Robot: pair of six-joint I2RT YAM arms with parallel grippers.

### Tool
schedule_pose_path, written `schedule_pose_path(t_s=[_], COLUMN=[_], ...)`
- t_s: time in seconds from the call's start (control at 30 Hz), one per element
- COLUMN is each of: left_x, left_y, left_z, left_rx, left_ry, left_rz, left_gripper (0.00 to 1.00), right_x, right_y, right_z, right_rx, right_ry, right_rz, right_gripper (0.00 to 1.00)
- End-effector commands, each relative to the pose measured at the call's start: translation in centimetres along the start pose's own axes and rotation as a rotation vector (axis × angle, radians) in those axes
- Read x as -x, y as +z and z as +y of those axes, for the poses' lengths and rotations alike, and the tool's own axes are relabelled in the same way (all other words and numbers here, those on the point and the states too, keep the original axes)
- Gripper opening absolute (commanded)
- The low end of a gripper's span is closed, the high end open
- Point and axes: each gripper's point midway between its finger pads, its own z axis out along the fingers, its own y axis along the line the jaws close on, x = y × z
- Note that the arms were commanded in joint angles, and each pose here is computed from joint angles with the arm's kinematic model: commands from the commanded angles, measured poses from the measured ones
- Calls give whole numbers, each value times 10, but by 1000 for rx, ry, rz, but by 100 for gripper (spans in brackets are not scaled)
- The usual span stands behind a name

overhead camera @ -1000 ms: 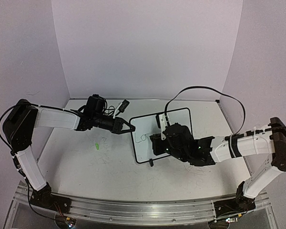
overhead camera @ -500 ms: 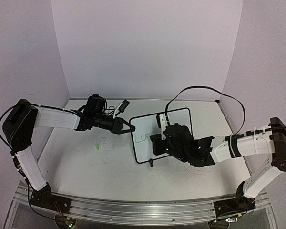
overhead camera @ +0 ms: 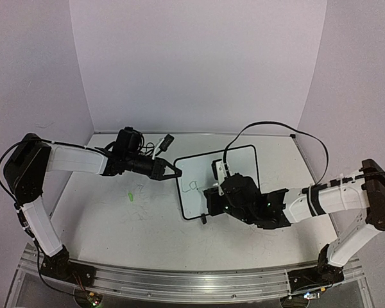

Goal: Write a sentence on the whiteboard

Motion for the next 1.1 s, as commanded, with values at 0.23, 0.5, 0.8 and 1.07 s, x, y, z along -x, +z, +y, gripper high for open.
schedule_pose_path(t_s=[0.23,0.5,0.8,1.07], left_x=[11,12,11,12], left_y=[-7,-8,-9,-9], left_z=[-22,-22,-23,-23], left_rx=[-53,-55,-55,-56], left_ry=[24,27,27,29], left_rz=[-11,-11,-12,-12], left_gripper=[0,0,0,0], right_x=[23,38,50,59], right_y=[-6,-6,-4,-9], right_z=[-6,-11,-19,-22], right_rx=[-48,-73,-95,-107], right_ry=[25,32,38,41], right_rz=[-67,-103,-128,-150], right_gripper=[0,0,0,0])
